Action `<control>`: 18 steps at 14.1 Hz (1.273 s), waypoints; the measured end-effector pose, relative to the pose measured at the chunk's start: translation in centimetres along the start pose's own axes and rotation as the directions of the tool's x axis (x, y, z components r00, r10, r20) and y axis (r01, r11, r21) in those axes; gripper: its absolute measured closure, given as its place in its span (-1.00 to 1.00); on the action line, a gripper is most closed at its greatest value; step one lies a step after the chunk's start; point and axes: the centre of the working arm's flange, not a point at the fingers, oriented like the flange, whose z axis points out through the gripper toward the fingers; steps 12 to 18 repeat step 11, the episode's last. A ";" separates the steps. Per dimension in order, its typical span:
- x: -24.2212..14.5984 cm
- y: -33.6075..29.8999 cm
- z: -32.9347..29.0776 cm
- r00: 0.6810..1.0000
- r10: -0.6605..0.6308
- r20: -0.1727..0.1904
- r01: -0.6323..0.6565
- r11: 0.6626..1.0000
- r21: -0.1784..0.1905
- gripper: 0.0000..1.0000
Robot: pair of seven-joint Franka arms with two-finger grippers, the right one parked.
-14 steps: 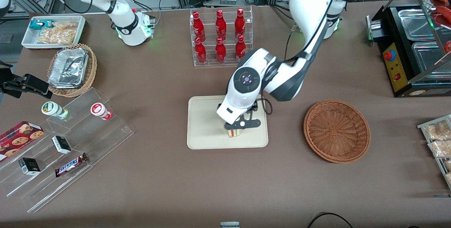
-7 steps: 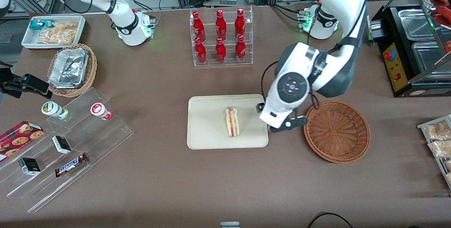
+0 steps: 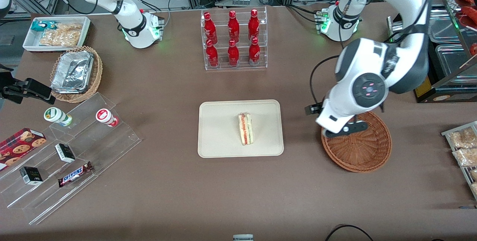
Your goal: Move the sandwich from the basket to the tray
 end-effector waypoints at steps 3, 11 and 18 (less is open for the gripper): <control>0.1 -6.6 -2.9 0.999 0.044 -0.024 -0.045 0.998 -0.050 -1.00; -4.3 -17.7 -11.0 0.967 0.238 -0.088 -0.241 0.970 -0.022 -1.00; -4.3 -17.7 -11.0 0.967 0.238 -0.088 -0.241 0.970 -0.022 -1.00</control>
